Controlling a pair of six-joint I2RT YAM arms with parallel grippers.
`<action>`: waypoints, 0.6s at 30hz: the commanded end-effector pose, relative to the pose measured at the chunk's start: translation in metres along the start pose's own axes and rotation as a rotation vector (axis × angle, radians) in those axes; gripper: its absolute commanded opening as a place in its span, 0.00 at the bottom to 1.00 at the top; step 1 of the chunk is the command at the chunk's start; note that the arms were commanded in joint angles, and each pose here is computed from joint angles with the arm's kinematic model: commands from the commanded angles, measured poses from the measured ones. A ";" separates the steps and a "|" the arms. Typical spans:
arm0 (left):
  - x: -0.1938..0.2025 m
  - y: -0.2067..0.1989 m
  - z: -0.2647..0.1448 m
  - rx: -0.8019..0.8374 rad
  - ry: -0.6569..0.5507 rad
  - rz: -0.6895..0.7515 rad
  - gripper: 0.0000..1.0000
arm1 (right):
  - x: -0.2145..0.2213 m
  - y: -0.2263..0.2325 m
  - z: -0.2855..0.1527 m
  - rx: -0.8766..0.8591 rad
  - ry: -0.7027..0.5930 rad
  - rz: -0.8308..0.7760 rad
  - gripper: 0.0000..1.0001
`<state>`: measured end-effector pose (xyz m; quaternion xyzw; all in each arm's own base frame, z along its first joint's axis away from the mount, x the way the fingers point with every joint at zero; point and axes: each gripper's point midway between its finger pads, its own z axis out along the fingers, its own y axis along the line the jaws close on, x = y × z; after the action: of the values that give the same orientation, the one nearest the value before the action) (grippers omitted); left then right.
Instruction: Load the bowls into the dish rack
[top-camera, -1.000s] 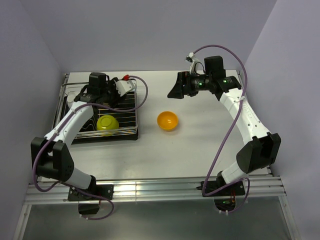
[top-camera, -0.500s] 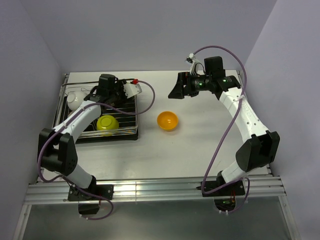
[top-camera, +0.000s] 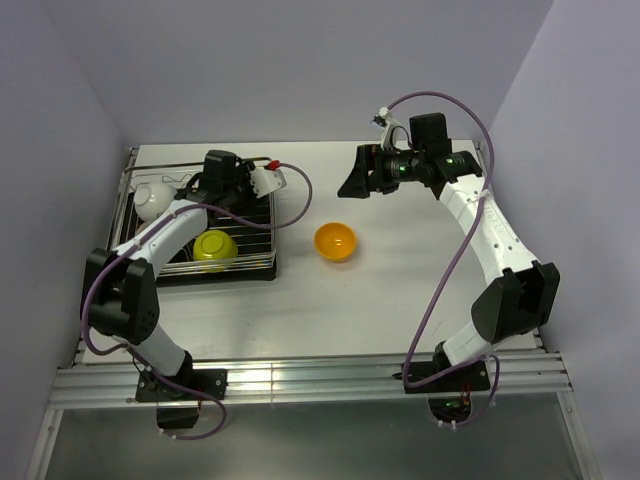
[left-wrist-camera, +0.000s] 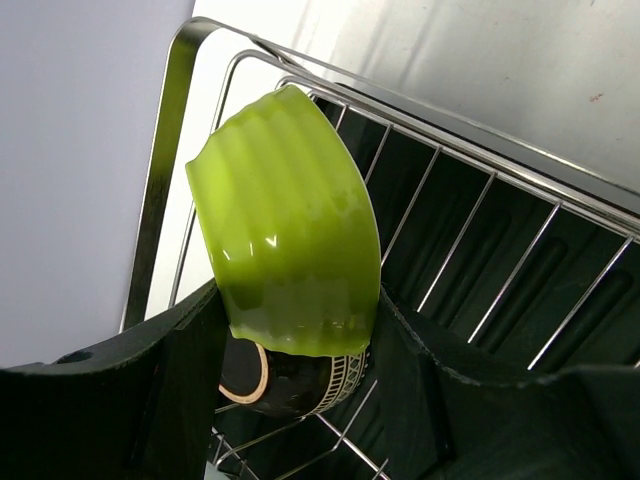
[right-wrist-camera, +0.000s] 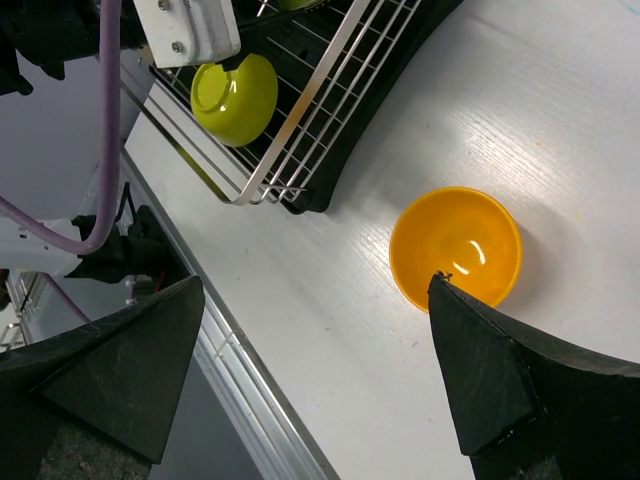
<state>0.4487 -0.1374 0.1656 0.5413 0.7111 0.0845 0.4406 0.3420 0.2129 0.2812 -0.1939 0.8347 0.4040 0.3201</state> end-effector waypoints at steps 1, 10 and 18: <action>-0.032 0.030 -0.019 -0.120 -0.069 0.045 0.00 | -0.009 0.003 -0.005 -0.013 -0.016 -0.021 1.00; -0.032 0.044 -0.040 -0.192 -0.034 0.240 0.00 | -0.008 0.002 -0.007 -0.008 -0.016 -0.021 1.00; -0.025 0.046 -0.048 -0.265 -0.009 0.519 0.00 | -0.009 -0.002 -0.006 -0.006 -0.015 -0.007 1.00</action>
<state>0.4418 -0.1271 0.2008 0.6270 0.5984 0.2112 0.4518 0.3428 0.2092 0.2792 -0.1898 0.8370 0.4040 0.3166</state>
